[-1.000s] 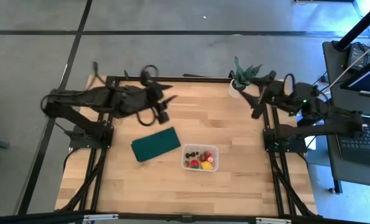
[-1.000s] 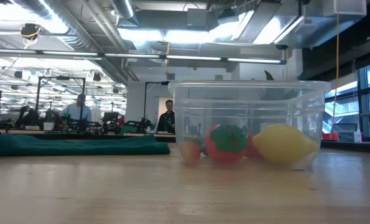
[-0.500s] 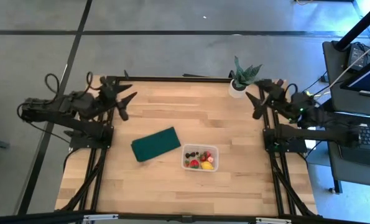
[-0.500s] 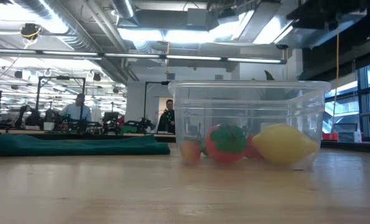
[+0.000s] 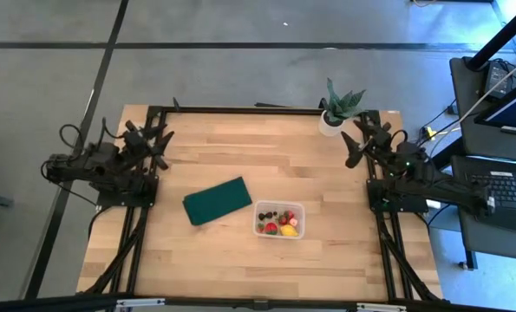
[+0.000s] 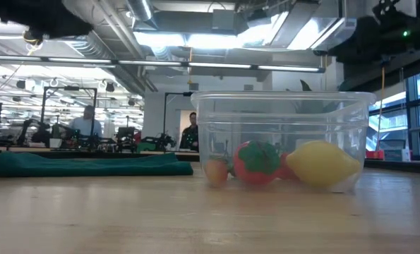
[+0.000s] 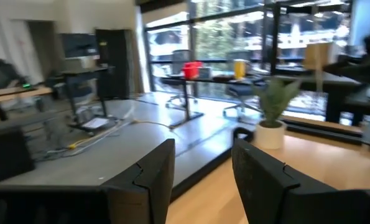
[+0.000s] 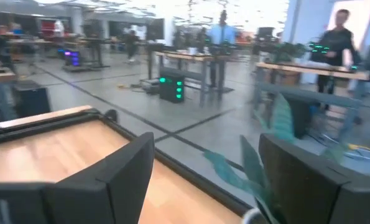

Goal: Pick and placing Produce into tupperware
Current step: Return to Home Position

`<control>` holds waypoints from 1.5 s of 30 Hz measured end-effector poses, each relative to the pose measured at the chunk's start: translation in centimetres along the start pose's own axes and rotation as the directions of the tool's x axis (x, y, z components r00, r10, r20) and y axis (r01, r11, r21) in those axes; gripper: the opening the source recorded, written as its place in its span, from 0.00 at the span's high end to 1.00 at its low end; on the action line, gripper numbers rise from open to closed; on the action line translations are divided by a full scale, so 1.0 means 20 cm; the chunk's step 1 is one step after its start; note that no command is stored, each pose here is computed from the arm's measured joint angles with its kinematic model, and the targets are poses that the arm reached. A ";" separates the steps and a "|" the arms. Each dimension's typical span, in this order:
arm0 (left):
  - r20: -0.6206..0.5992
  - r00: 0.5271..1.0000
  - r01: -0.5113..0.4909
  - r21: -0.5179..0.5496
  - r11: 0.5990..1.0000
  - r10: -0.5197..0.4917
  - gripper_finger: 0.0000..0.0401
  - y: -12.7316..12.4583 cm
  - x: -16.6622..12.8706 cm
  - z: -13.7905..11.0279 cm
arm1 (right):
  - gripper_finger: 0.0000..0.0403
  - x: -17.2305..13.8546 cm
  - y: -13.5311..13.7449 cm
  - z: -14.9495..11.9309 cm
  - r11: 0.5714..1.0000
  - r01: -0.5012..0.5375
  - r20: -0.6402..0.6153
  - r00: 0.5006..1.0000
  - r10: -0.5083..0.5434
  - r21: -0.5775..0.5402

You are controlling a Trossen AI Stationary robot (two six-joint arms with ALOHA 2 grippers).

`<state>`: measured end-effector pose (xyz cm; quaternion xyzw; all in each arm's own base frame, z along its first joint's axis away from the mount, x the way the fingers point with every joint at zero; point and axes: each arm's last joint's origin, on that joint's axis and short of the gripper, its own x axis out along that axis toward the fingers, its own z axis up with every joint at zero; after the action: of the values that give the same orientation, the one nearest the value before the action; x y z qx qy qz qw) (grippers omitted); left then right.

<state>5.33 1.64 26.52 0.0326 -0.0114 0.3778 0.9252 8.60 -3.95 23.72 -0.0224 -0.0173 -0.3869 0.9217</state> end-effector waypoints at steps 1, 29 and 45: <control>0.002 1.000 -0.019 -0.005 1.000 0.019 0.62 0.01 -0.01 -0.02 | 0.28 0.00 -0.01 -0.01 1.000 0.014 0.001 1.000 -0.014 0.000; -0.079 0.988 -0.142 -0.101 0.985 0.135 0.62 -0.11 0.08 -0.41 | 0.28 -0.01 -0.04 -0.27 0.988 0.101 0.127 0.985 -0.116 0.120; -0.036 0.981 -0.190 -0.038 0.981 0.188 0.62 -0.13 0.09 -0.48 | 0.28 0.00 -0.04 -0.28 0.987 0.101 0.099 0.988 -0.114 0.129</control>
<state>8.48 1.75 16.87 0.0059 -0.0072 0.4642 0.8857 8.01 -4.81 18.12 0.0149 -0.0914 -0.4326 0.8968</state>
